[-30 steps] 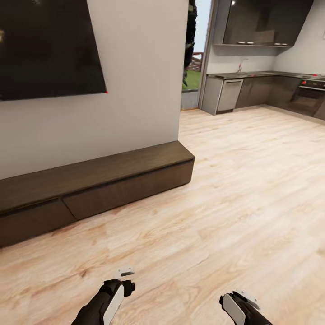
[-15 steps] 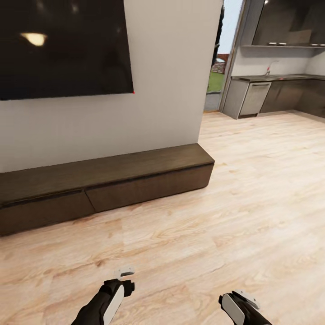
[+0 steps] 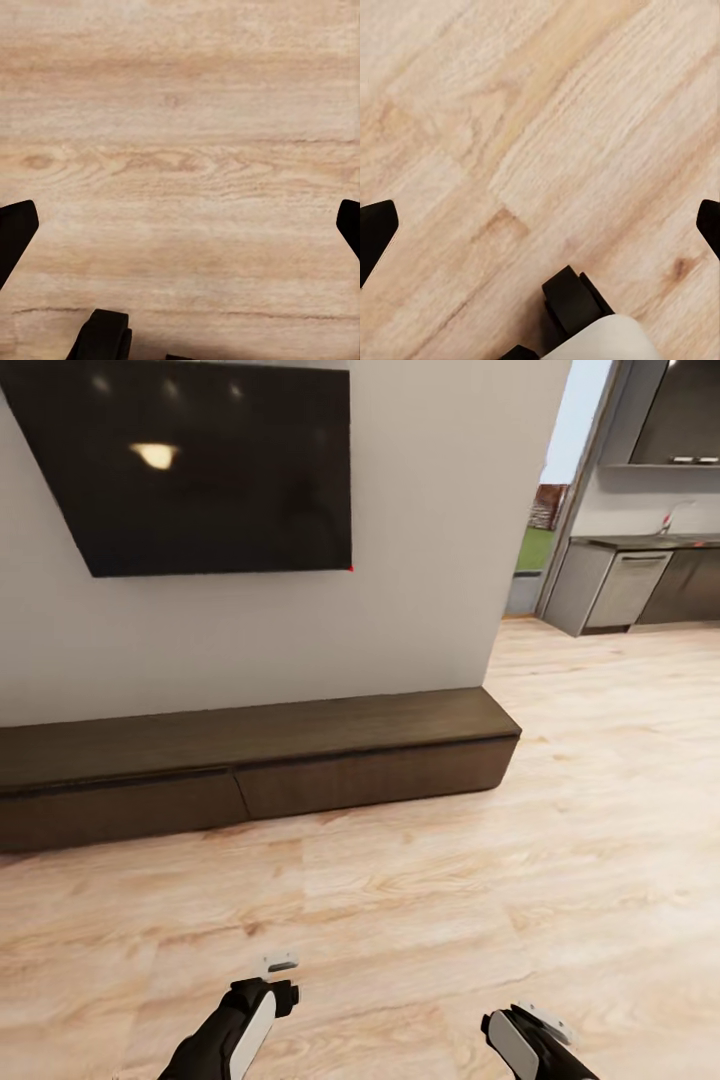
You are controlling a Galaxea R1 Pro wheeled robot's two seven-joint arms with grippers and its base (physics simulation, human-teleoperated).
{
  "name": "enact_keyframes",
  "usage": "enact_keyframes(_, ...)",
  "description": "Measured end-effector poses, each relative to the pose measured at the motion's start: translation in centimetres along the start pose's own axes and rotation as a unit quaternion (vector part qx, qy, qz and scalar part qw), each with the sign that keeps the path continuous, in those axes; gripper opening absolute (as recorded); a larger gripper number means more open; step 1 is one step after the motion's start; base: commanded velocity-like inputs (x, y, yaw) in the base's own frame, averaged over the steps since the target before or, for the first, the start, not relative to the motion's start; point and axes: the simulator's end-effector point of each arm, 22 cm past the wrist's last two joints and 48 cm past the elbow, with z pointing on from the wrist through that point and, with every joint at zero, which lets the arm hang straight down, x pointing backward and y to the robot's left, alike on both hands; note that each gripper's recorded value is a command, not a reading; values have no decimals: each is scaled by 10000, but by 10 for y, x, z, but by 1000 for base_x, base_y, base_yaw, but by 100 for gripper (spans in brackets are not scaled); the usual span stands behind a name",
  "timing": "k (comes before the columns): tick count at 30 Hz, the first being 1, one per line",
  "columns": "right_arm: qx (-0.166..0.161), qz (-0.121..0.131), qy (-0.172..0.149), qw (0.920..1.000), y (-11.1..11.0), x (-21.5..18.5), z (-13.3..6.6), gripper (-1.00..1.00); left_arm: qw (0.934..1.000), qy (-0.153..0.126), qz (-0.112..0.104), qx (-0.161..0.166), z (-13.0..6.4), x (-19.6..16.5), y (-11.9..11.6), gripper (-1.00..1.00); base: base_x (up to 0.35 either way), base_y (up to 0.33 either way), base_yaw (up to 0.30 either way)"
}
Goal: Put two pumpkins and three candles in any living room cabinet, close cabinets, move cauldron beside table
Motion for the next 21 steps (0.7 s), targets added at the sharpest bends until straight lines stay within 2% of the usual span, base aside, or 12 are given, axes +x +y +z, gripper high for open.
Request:
enact_keyframes(4, -15, 5, -12, 10000, 1, -1, -1, 100, 10000, -19, 0, 3, -1, -2, 0, 100, 0, -104, 256)
enact_keyframes(10, -31, 11, -34, 10000, 2, -3, -3, 100, 10000, -45, 0, 7, -3, -3, 0, 100, 0, -265, 214)
enact_keyframes(13, -42, 12, -41, 10000, 1, -4, -3, 100, 10000, -52, 0, 8, -3, -4, -1, 100, 0, -234, 55)
enact_keyframes(21, -24, 21, -72, 10000, -5, -9, -1, 100, 10000, -65, 0, 9, -3, -5, -1, 100, 2, -24, 5)
